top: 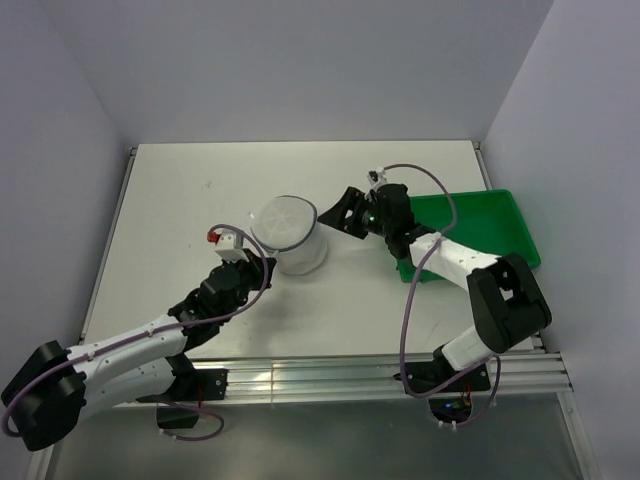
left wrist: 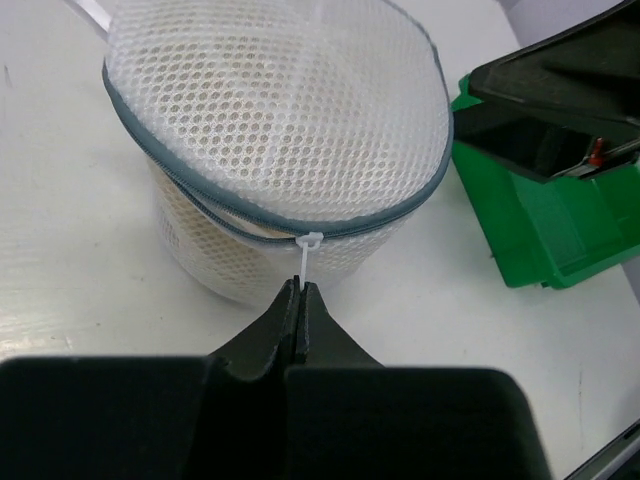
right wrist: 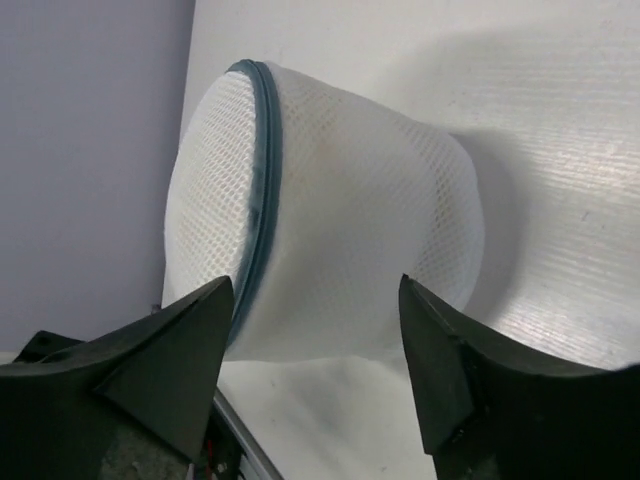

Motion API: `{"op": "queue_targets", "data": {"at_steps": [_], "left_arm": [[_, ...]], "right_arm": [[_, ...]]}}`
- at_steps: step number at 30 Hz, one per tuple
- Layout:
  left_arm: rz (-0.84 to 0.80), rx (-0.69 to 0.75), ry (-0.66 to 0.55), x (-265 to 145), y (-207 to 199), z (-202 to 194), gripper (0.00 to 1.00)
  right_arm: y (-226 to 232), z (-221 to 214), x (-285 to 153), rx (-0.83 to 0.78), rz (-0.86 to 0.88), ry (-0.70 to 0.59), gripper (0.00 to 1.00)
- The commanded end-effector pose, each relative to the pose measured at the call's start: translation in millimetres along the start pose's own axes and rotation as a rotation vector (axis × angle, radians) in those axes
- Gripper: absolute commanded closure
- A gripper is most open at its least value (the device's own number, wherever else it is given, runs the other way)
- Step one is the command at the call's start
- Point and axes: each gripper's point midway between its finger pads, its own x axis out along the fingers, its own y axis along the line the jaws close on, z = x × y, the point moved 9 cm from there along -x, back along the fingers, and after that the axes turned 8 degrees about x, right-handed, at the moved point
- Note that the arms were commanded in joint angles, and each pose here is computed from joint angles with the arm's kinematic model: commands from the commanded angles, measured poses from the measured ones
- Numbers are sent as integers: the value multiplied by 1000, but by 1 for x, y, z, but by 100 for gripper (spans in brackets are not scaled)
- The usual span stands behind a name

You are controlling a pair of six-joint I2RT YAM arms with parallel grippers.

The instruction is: Place the bra in the laundry bag and zip it closed

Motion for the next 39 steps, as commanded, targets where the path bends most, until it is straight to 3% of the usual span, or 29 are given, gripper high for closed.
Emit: {"op": "queue_targets", "data": {"at_steps": [1, 6, 14, 17, 21, 24, 31, 36, 38, 39], "left_arm": [[-88, -36, -38, 9, -19, 15, 100], [-162, -38, -52, 14, -42, 23, 100], [-206, -55, -15, 16, -54, 11, 100], [-195, -53, -6, 16, -51, 8, 100], [-148, -35, -11, 14, -43, 6, 100], [-110, -9, -21, 8, -34, 6, 100], [32, 22, -29, -3, 2, 2, 100], [47, 16, -38, -7, 10, 4, 100], [4, 2, -40, -5, 3, 6, 100], [-8, -2, -34, -1, -1, 7, 100]], "right_arm": [[21, -8, -15, -33, 77, -46, 24], [25, -43, -24, 6, 137, 9, 25], [46, -55, -1, 11, 172, 66, 47], [43, -52, 6, 18, 147, 45, 62], [36, -47, 8, 25, 119, 22, 91], [27, -37, 6, 24, 91, -8, 99], [6, 1, -1, 9, 27, -61, 100], [1, 14, 4, -32, -20, -44, 100], [7, 13, 5, -32, -1, -30, 89], [8, 8, 1, -29, 16, -22, 69]]}}
